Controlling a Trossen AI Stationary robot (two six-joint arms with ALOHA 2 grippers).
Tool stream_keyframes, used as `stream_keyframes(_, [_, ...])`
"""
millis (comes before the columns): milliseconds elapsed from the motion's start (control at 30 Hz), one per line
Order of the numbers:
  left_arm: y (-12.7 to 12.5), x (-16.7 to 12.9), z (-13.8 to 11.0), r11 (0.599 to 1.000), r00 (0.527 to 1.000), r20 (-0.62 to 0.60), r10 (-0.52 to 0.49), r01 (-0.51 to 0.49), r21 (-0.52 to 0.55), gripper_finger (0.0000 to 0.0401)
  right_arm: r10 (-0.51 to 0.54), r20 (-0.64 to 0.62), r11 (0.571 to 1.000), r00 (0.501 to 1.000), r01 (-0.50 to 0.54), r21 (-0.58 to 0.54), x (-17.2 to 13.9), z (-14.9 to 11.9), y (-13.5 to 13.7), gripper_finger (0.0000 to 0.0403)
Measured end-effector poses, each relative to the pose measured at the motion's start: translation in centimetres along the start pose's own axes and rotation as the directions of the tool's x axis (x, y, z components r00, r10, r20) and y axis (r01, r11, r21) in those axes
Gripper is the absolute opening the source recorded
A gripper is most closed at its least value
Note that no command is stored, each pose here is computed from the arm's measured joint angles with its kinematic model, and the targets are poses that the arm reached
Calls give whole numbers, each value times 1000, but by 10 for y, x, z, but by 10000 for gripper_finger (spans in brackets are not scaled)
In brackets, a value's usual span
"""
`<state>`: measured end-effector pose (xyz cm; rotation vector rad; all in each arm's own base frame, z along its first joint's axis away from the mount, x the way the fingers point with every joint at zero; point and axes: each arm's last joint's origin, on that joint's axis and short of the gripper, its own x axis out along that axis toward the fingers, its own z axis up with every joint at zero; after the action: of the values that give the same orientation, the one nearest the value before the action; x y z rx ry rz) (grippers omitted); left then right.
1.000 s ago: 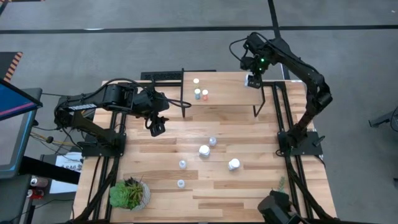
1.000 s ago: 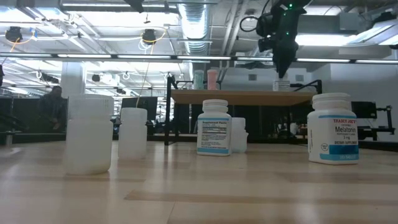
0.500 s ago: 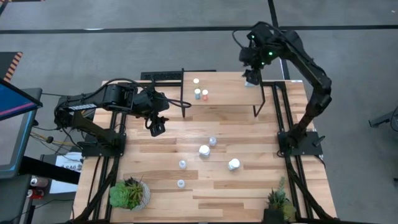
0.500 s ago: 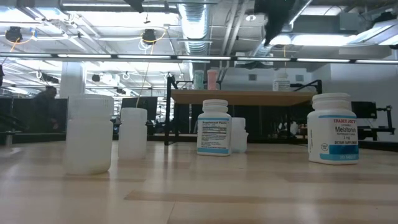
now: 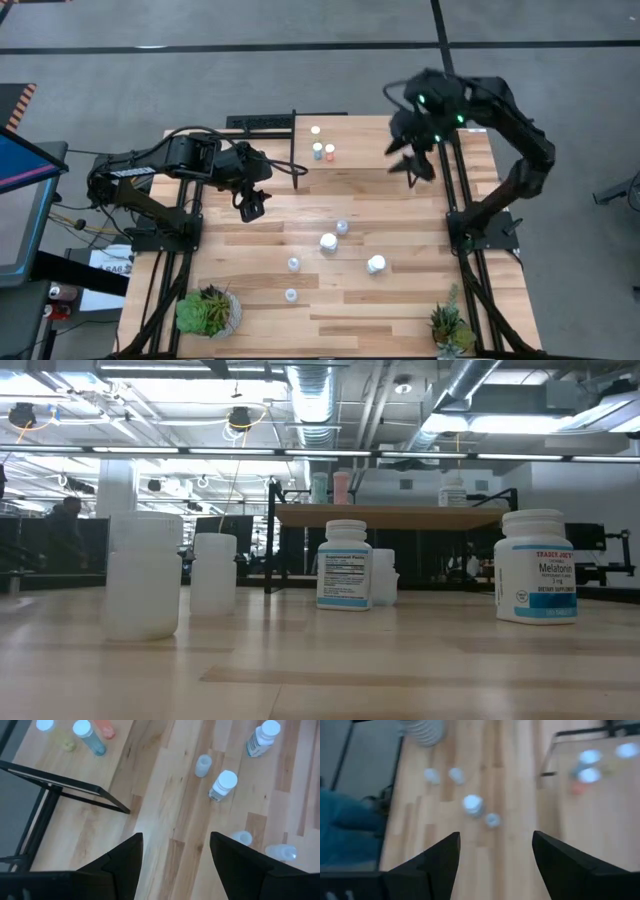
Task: Pick and place medicine bottles onto shelf by color
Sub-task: Align the right white pill bottle with the other white pill bottle on the shelf
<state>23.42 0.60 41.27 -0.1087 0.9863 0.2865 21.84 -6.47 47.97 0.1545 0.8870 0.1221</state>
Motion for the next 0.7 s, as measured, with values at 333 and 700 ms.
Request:
stream_keyframes(333, [0,0,0,1000,1000,0,0,0,0,217,79,-275,993,958,-53,101,46,-52,68,270])
stream_keyframes(700, [0,0,0,1000,1000,0,1,-1,-3,217,67,-258,991,964,-34,130,85,-101,112,270])
